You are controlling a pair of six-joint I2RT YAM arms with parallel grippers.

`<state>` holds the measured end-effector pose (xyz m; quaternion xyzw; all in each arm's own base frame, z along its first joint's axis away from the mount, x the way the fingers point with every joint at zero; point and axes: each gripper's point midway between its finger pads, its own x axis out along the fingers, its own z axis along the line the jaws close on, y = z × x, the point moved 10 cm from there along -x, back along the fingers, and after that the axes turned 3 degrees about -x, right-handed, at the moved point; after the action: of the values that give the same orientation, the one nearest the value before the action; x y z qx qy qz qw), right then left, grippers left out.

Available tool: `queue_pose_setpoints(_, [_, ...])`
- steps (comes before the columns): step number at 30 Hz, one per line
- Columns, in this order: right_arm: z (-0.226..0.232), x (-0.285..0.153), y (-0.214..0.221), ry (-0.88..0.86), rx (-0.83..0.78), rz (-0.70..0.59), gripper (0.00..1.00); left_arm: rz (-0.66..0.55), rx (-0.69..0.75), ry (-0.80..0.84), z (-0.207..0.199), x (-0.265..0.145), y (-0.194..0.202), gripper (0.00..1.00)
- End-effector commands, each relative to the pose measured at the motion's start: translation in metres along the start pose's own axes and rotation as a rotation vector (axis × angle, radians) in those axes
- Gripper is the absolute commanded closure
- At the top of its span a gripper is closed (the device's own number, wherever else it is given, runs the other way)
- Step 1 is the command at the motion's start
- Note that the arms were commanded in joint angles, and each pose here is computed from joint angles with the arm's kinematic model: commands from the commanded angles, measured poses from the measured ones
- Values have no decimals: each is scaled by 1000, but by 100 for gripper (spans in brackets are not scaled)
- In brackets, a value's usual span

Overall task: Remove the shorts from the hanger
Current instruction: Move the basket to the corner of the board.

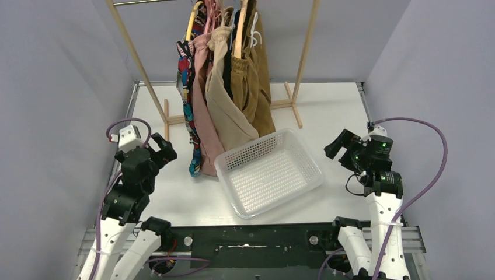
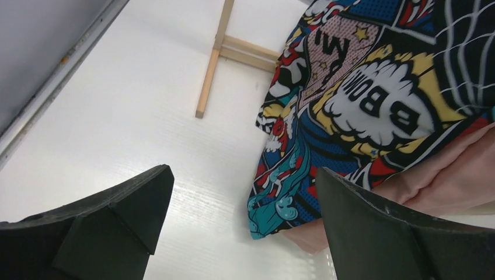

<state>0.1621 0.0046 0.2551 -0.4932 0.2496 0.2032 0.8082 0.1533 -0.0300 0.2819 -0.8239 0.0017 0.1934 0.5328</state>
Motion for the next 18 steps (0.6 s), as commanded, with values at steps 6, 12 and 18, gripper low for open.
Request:
queue_pose_setpoints(6, [16, -22, -9, -166, -112, 26, 2, -144, -14, -77, 19, -41, -36, 2])
queue_pose_setpoints(12, [33, -15, -18, -299, -79, 75, 2, -255, -106, 39, 19, -37, -26, 2])
queue_pose_setpoints(18, [80, 0, 6, -287, -205, 141, 1, -143, -85, 36, 17, -25, -5, 2])
